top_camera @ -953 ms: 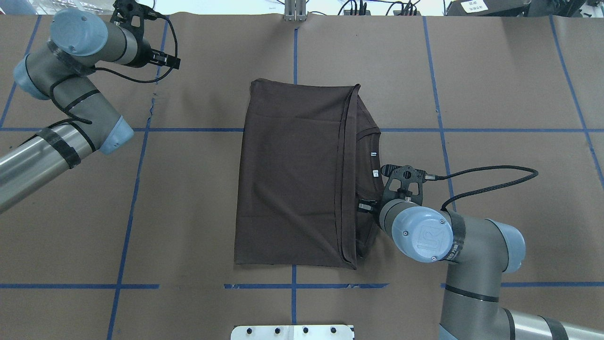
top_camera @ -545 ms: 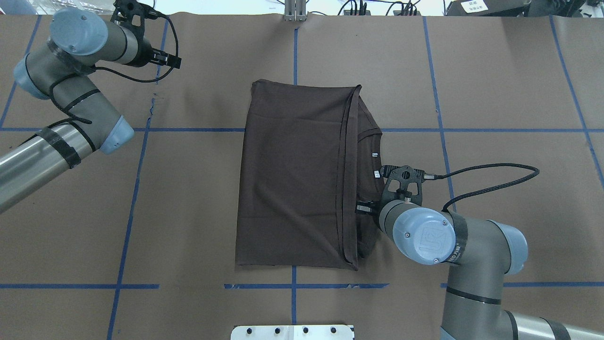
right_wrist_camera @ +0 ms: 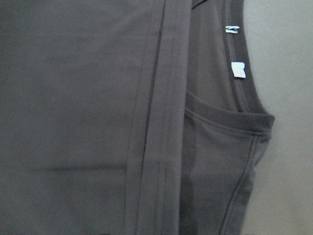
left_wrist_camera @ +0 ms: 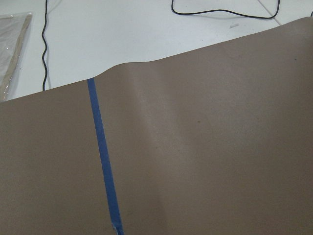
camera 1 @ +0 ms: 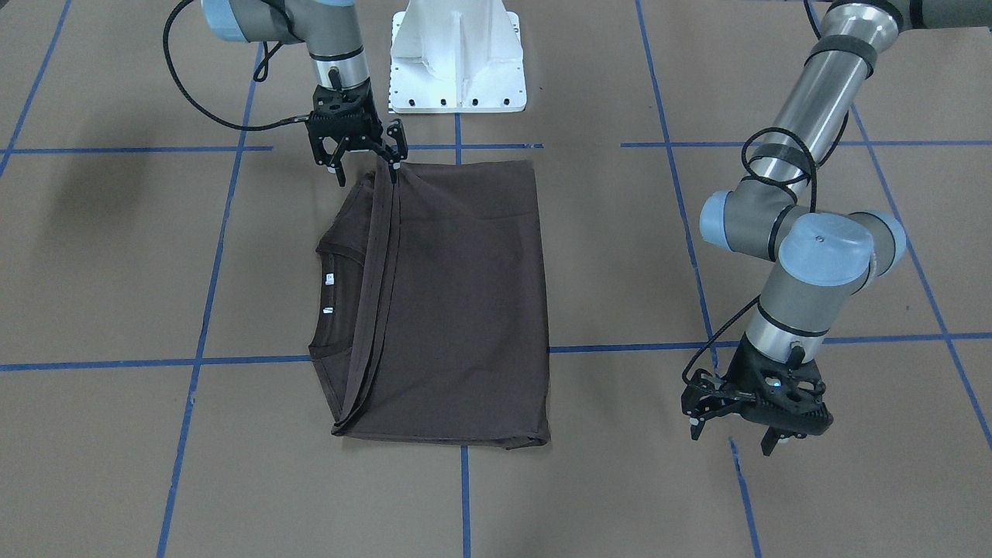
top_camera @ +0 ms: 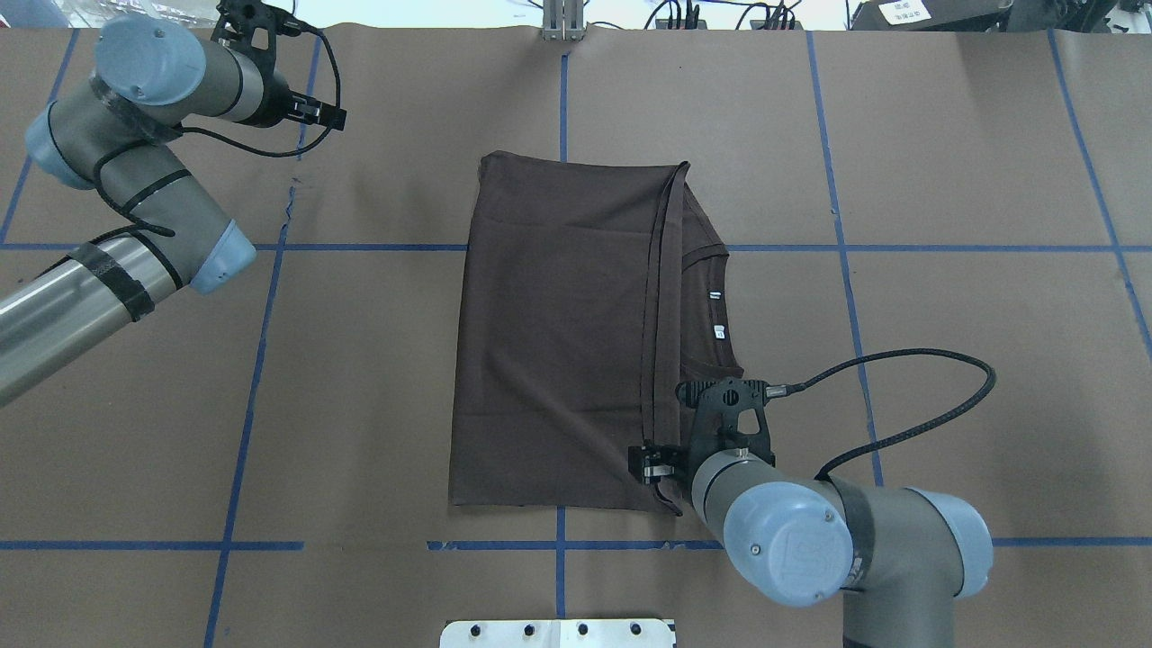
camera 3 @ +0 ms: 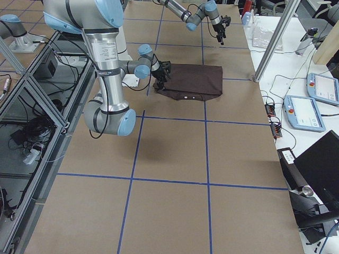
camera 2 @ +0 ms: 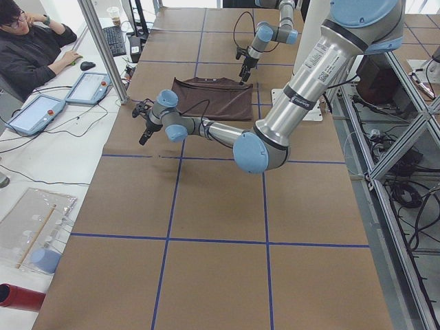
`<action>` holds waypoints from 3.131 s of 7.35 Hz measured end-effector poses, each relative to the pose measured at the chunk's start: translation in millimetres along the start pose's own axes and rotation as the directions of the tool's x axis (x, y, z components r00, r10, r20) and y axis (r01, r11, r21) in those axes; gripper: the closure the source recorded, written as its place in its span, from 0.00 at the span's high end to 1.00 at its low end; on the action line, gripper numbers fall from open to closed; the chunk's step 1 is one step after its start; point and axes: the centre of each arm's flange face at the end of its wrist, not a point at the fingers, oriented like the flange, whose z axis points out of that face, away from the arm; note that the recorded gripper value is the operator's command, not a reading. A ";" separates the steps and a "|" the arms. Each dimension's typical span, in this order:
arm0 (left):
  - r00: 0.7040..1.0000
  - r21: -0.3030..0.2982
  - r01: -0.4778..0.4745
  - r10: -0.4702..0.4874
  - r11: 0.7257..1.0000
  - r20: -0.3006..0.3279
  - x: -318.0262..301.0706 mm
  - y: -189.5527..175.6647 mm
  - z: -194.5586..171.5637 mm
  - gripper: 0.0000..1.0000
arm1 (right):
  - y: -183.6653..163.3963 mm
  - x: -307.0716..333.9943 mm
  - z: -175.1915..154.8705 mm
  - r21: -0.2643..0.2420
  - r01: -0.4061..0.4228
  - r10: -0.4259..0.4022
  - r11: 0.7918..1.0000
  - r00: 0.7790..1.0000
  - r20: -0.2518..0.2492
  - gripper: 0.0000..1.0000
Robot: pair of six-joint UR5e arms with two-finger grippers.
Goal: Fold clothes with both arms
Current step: 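Slide the right gripper along the shirt edge toward the robot, smoothing it, then release the shirt with the left gripper and move both grippers to the near edge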
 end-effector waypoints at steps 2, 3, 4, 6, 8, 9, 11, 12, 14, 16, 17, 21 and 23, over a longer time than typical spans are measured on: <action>1.000 -0.002 -0.001 0.001 1.000 -0.001 1.4 1.1 0.7 1.00 | 33.7 -13.1 -12.9 0.010 0.099 -0.099 0.995 0.995 0.026 0.39; 1.000 -0.002 -0.001 0.001 1.000 -0.002 1.8 1.6 1.1 1.00 | 41.9 -14.2 -14.7 0.018 0.139 -0.140 0.990 0.990 0.026 0.30; 1.000 -0.003 -0.001 0.001 1.000 -0.002 1.7 2.2 1.5 1.00 | 46.0 -13.8 -14.7 0.026 0.165 -0.166 0.986 0.986 0.022 0.18; 1.000 -0.004 -0.002 0.002 1.000 -0.002 1.8 3.1 1.9 1.00 | 47.9 -11.1 -13.7 0.040 0.191 -0.192 0.981 0.981 0.011 0.00; 1.000 -0.006 -0.002 0.002 1.000 -0.001 1.4 4.3 2.4 1.00 | 47.8 -8.6 -12.8 0.051 0.197 -0.198 0.979 0.980 0.003 0.00; 1.000 -0.006 -0.002 0.002 1.000 -0.001 0.9 5.1 2.6 1.00 | 47.6 -5.4 -11.6 0.060 0.197 -0.197 0.979 0.980 -0.006 0.00; 1.000 -0.007 -0.002 0.002 1.000 0.000 0.4 5.8 2.7 1.00 | 48.5 14.5 -10.4 0.065 0.179 -0.177 0.982 0.984 -0.030 0.00; 1.000 -0.007 -0.002 0.002 1.000 0.000 0.3 5.9 2.7 1.00 | 52.0 30.9 -11.0 0.061 0.154 -0.152 0.986 0.987 -0.044 0.00; 1.000 -0.009 -0.002 0.002 1.000 0.000 0.3 6.9 3.2 1.00 | 68.9 47.1 -11.9 0.052 0.086 -0.083 0.995 0.995 -0.056 0.38; 1.000 -0.009 -0.002 0.002 1.000 0.000 0.5 7.2 3.3 1.00 | 76.8 48.8 -12.6 0.052 0.038 -0.035 0.998 0.998 -0.054 1.00; 1.000 -0.008 0.002 -0.002 1.000 -0.002 1.8 7.1 3.0 1.00 | 75.4 47.5 -15.9 0.050 0.026 -0.024 0.998 0.999 -0.045 1.00; 0.986 -0.046 0.103 -0.108 0.994 -0.128 64.3 31.4 -16.9 1.00 | 18.1 35.6 -89.1 0.006 -0.113 0.111 0.994 0.984 0.138 1.00; 0.931 -0.131 0.233 -0.260 0.964 -0.255 118.1 86.9 -66.6 1.00 | -5.2 45.0 -105.1 -0.008 -0.223 0.219 0.975 0.947 0.235 0.99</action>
